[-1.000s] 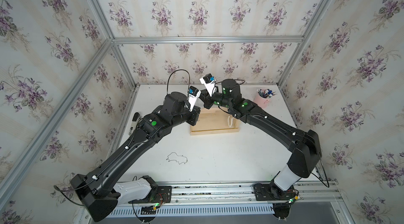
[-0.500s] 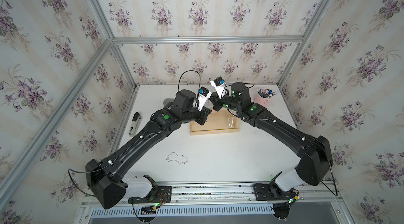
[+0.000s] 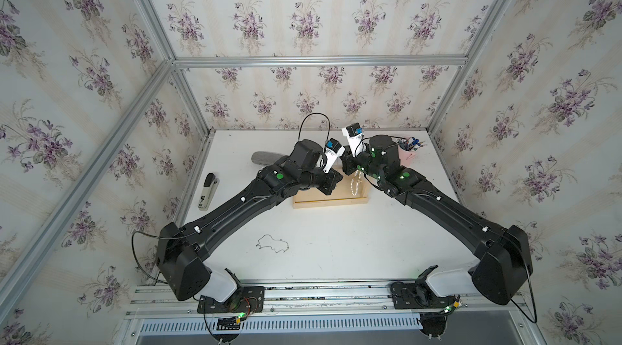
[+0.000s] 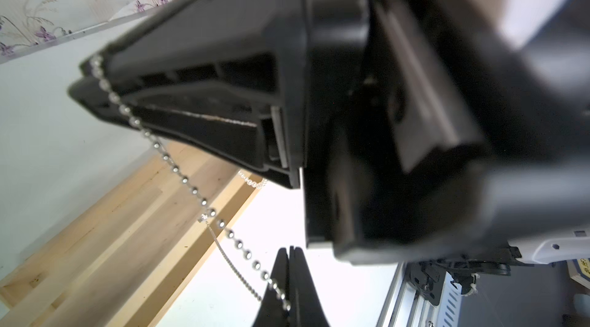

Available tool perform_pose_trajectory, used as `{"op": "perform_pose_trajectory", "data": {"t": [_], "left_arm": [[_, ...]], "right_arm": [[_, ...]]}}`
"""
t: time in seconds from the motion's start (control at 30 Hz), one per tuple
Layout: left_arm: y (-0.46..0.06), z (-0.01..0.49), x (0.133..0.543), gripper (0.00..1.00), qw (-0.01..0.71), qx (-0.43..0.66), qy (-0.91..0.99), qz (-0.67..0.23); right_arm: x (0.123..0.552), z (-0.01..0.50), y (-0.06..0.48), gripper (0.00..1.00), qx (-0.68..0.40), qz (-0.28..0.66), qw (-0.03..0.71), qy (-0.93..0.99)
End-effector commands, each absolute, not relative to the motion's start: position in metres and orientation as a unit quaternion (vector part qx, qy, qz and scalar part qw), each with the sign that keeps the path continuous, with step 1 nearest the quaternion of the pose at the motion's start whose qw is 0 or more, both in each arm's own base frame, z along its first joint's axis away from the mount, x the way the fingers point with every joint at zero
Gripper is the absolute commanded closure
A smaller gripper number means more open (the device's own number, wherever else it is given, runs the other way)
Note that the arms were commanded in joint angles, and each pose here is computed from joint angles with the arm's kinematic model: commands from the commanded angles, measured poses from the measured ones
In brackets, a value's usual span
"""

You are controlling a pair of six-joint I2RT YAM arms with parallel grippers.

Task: Hang the necklace on the jewelry display stand
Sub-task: Hang the necklace on the stand.

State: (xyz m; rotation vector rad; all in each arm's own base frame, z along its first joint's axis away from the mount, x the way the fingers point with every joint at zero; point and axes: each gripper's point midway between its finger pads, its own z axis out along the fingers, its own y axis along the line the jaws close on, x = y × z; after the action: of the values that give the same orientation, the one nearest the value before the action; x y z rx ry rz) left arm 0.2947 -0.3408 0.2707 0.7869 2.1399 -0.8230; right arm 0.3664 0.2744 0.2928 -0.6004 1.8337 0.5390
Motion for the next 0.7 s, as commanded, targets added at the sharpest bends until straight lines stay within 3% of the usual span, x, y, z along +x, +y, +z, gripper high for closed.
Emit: {"op": "perform_pose_trajectory", "data": {"t": [0.0,0.2,0.67], "left_arm": [[-0.349,0.27,0.297,1.0,0.348,0.297,0.824,-0.335],[-0.359,0.262,0.303,1.0,0.335,0.291,0.827,-0.345],[-0.361,0.282,0.316,1.0,0.354,0.273,0.825,-0.347]], "right_arm": [[0.369,0.288,0.259,0.85,-0.225,0.199,0.548,0.78],[0.361,0.282,0.248,0.55,-0.215,0.191,0.546,0.787],[0.353,0.303,0.242,0.34,-0.216,0.192,0.561,0.775]]}}
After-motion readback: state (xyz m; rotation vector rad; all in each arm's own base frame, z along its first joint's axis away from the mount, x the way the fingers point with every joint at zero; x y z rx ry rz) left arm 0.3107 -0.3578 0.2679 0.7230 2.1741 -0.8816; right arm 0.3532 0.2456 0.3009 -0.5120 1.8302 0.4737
